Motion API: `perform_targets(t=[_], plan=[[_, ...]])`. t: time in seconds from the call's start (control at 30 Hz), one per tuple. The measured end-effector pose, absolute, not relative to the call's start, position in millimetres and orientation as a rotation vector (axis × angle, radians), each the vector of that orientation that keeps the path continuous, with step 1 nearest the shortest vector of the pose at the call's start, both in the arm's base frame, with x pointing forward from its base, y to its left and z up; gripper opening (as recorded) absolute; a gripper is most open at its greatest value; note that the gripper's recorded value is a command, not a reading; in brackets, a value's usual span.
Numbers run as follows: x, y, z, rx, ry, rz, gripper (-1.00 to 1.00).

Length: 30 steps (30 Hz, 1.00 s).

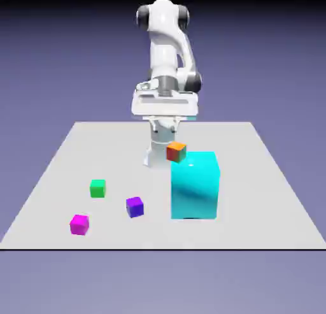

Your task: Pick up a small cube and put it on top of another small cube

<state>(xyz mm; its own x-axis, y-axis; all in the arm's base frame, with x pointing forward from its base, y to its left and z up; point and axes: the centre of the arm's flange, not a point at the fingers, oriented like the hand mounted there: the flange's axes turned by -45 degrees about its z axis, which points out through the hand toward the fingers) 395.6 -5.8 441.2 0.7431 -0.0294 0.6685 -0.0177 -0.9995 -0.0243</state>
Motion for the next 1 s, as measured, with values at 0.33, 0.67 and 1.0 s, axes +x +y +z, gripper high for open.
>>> perform_targets(t=[0.33, 0.67, 1.0], plan=[[406, -87, 292, -2.806, 1.020, -0.277, 0.00], [373, -132, 173, -2.515, 1.659, 0.258, 0.00], [373, -130, 159, -2.514, 1.658, 0.257, -1.00]])
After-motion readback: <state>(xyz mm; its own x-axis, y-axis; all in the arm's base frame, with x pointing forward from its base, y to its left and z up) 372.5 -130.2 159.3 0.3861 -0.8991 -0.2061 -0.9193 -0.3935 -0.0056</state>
